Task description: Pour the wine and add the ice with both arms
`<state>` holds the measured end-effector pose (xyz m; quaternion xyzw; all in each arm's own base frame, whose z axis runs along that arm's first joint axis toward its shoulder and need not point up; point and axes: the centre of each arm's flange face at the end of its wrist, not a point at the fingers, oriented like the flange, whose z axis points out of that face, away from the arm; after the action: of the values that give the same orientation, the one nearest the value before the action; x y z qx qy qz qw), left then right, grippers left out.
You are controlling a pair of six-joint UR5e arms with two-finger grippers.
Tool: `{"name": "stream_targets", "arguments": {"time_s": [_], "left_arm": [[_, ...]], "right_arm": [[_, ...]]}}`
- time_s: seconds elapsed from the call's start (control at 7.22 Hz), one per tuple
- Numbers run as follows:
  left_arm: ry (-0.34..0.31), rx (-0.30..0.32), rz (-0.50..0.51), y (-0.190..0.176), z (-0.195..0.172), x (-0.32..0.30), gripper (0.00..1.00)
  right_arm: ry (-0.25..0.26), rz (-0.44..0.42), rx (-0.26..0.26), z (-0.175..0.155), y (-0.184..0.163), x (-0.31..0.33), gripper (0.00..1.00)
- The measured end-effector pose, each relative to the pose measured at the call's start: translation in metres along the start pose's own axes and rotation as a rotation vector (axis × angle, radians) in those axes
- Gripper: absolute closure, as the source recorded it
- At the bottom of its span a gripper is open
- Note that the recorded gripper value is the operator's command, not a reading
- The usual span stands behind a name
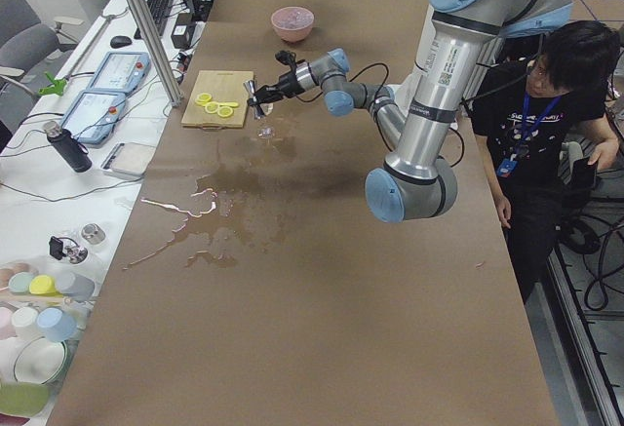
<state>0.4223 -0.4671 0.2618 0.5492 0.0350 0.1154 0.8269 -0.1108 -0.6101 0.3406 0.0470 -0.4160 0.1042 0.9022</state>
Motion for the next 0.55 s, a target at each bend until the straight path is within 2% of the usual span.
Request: {"name": "stream_targets", "arguments": {"time_s": [0.55], "left_arm": [[-0.069, -0.039, 0.076, -0.0046, 0.0049, 0.0021, 0.76]], "right_arm": [[-0.001, 0.0, 0.0, -0.0001, 0.0001, -0.0001, 1.0]]}}
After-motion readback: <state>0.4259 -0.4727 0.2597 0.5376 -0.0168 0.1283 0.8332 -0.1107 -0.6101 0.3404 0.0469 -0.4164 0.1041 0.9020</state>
